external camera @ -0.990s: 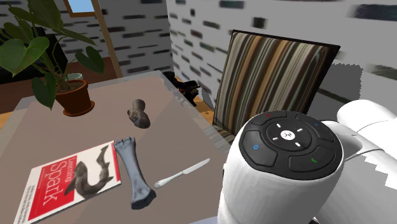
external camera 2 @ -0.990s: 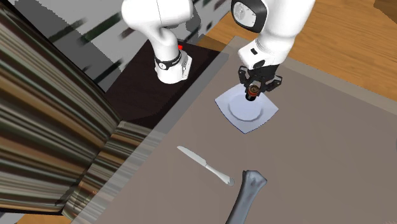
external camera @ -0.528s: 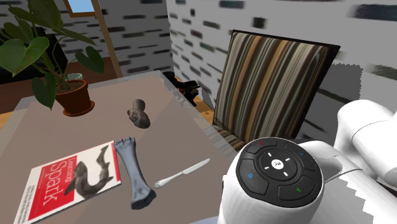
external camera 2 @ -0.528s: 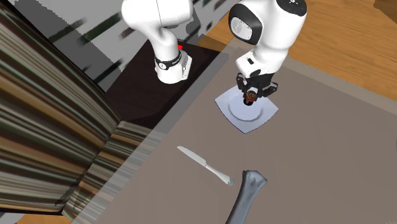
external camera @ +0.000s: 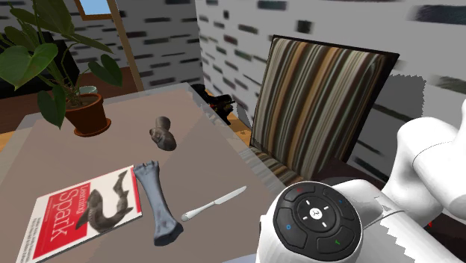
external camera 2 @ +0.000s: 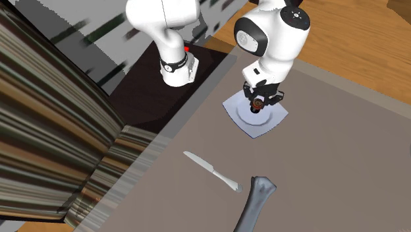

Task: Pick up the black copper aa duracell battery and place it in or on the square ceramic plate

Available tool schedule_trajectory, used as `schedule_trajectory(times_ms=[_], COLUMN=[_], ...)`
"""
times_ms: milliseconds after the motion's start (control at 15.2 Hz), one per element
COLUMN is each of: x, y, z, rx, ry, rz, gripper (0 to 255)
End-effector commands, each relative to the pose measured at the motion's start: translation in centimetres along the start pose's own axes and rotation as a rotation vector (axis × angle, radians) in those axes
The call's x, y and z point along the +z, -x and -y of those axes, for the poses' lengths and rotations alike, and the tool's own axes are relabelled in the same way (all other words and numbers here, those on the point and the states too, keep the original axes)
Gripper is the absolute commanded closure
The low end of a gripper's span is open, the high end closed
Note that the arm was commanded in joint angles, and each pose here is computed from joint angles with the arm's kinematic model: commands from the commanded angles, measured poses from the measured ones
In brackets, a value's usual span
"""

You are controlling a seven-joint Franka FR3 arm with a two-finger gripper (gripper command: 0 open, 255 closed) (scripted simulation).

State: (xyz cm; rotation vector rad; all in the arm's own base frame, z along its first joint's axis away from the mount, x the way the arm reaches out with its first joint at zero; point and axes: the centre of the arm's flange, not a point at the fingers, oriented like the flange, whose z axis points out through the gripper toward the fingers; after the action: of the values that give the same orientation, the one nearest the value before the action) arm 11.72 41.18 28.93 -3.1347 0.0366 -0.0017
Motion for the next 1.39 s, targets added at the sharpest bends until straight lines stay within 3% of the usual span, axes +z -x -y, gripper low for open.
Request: schedule_trajectory(times_ms=[0,198,264,594,858,1320], x=[0.0,0.0,0.0,0.0,-5.0,-5.0], y=[0.0,0.0,0.0,0.0,0.0,0.0], z=[0.0,0.0,0.0,0.0,0.0,0.0], rx=[0.000,0.000,0.000,0.000,0.000,0.000], ry=[0.000,0.000,0.000,0.000,0.000,0.000], rz=[0.000,0.000,0.000,0.000,0.000,0.000], gripper=[255,255,0,0,0,0])
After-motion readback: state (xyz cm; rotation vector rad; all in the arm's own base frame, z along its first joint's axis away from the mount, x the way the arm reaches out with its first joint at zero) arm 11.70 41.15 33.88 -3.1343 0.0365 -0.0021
